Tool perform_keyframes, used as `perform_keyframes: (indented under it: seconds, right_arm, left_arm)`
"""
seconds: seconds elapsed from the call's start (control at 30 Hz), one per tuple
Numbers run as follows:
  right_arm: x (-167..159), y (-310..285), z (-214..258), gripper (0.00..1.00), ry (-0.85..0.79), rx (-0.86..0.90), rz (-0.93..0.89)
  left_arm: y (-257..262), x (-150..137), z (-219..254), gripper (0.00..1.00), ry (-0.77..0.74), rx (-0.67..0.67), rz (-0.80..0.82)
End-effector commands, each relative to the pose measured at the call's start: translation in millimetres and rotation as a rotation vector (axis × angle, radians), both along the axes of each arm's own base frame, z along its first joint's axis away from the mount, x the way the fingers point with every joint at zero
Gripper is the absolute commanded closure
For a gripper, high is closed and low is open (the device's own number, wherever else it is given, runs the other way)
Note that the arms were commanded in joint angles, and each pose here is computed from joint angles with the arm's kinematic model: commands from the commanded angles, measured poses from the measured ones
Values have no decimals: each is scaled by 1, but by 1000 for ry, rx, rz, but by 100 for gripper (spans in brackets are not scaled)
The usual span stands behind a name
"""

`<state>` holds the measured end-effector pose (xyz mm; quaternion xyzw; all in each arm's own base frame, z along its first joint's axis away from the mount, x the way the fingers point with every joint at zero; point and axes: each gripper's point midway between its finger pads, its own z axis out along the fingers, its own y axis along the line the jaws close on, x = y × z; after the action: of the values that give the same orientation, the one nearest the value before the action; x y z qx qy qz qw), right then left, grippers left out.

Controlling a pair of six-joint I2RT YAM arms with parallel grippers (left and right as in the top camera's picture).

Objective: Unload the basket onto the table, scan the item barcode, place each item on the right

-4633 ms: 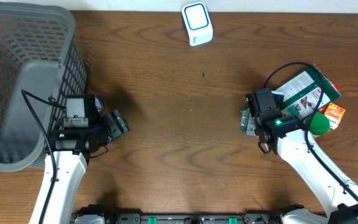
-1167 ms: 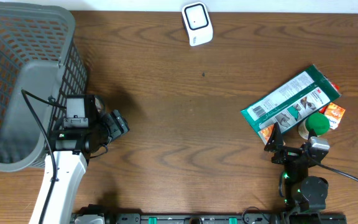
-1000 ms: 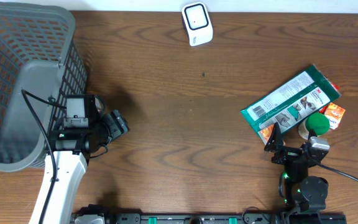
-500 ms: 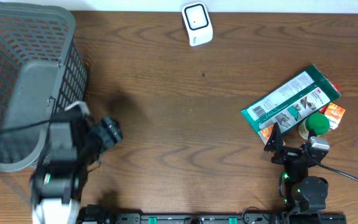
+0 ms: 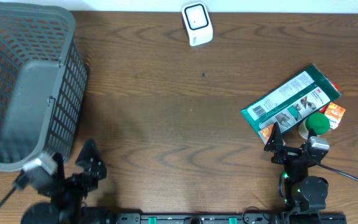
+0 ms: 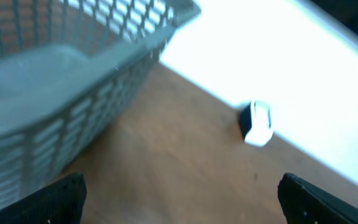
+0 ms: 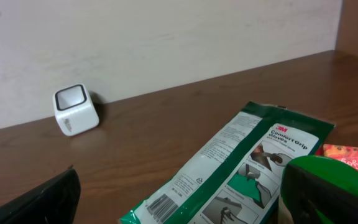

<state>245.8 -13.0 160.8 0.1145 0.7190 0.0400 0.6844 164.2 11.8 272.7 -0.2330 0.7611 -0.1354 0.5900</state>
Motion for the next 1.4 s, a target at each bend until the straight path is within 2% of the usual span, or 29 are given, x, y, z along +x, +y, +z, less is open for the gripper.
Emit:
perform_keyframes:
  seconds: [0.0,0.17,0.3,0.5,0.87,1.13,1.37]
  right_arm:
    - [-1,-4,0,1,0,-13,-17]
    - [-1,-4,0,1,0,-14,-17]
    - [-1,-4,0,1,0,-13,-17]
    - [-1,-4,0,1,0,-14,-17]
    - [-1,-4,0,1,0,-14,-17]
    - [-1,-4,0,1,0,-14,-17]
    - [-1,-4,0,1,0,-13,-17]
  left_arm:
    - [10,-11,4,1,-105,21,57]
    - [10,4,26,1,-253,7,57]
    - [9,28,51,1,-483,-17,51]
    - [6,50,33,1,-621,-34,29]
    - [7,76,-45,1,-476,-57,37]
    - [10,79,-133,1,-133,-50,63]
    - [7,79,-136,1,-110,93,20]
